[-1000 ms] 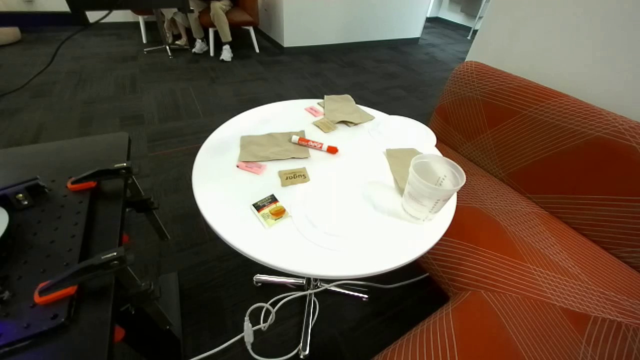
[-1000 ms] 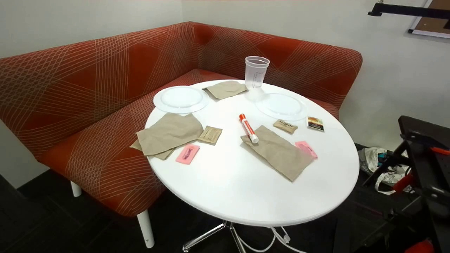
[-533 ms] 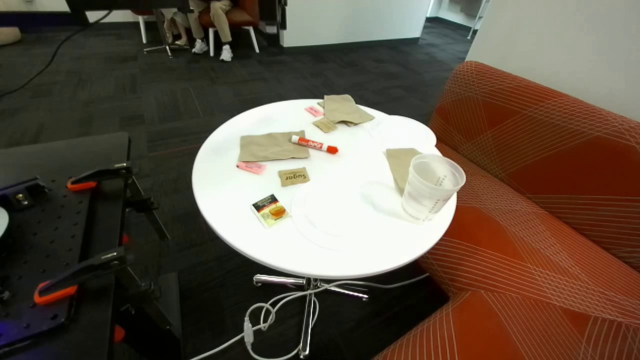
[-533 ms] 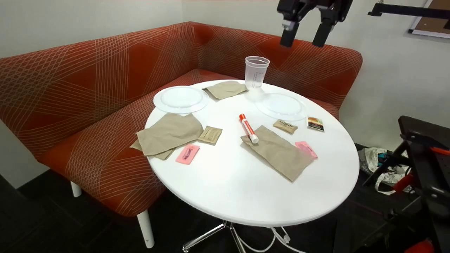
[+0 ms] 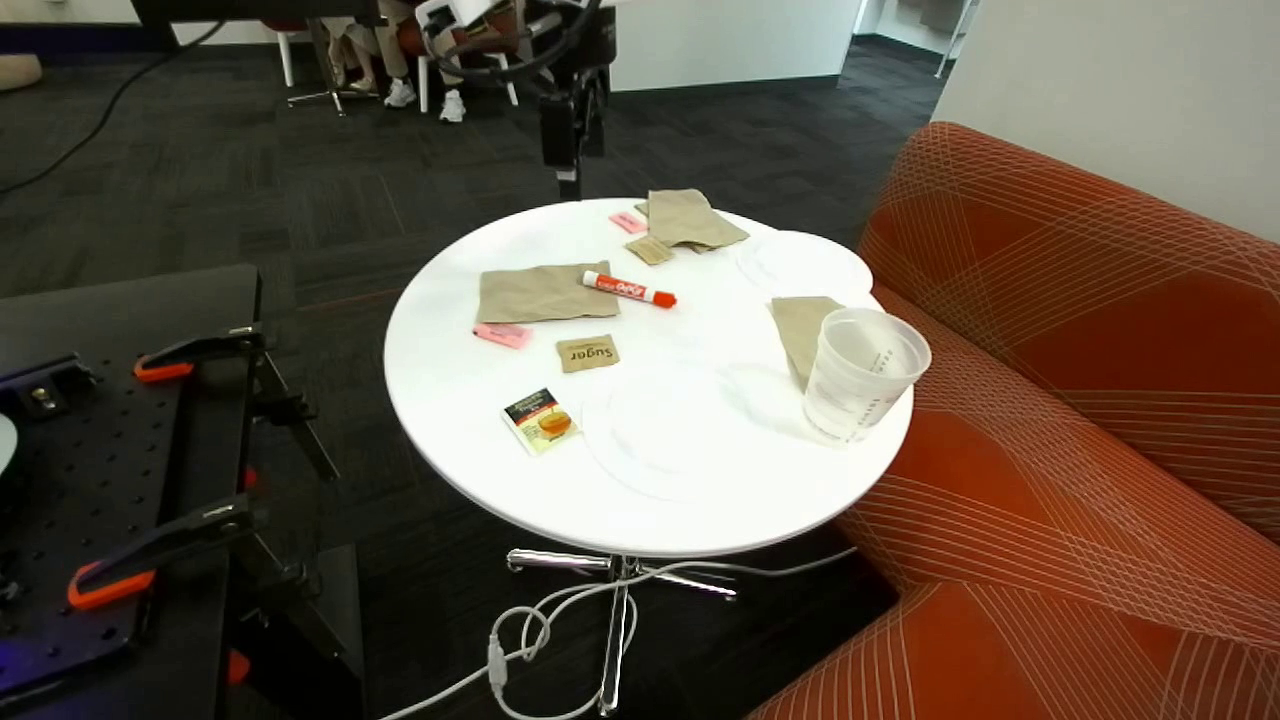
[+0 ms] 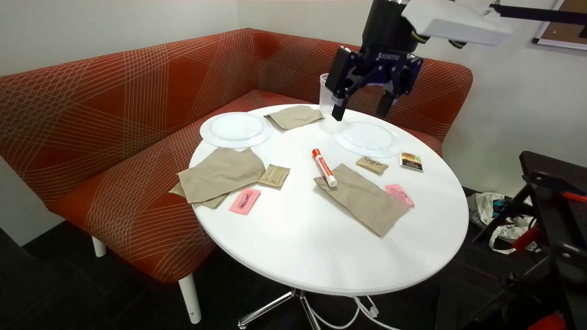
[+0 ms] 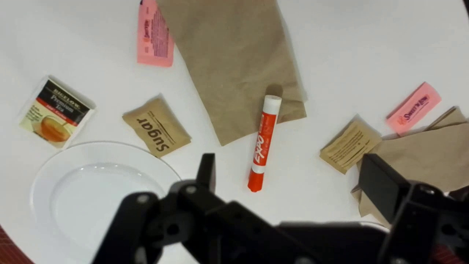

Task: Put the red marker inside the clear mug

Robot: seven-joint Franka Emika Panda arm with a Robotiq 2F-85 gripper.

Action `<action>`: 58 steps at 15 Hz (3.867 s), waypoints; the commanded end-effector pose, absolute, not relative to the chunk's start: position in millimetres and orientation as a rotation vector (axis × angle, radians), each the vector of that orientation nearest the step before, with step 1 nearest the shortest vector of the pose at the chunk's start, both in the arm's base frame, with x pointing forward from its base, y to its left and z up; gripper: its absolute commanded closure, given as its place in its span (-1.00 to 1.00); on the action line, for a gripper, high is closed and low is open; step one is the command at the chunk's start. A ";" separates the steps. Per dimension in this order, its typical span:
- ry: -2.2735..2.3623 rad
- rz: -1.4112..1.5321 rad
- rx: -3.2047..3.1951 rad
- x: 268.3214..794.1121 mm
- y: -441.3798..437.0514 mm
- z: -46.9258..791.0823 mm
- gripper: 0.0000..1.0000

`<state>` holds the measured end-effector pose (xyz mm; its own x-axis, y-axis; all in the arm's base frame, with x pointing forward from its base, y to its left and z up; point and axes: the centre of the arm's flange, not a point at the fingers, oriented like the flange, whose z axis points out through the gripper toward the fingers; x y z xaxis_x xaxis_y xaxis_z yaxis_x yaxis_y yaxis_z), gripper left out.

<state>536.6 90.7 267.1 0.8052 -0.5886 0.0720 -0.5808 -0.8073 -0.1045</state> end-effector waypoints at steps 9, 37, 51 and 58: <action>1.171 -0.128 -2.901 560.4 75.6 182.0 -1.00; 1.354 -0.148 -2.854 633.5 67.4 133.5 0.14; 1.330 -0.163 -2.841 648.3 68.7 231.1 0.90; 1.286 -0.149 -2.894 661.3 71.6 333.6 0.90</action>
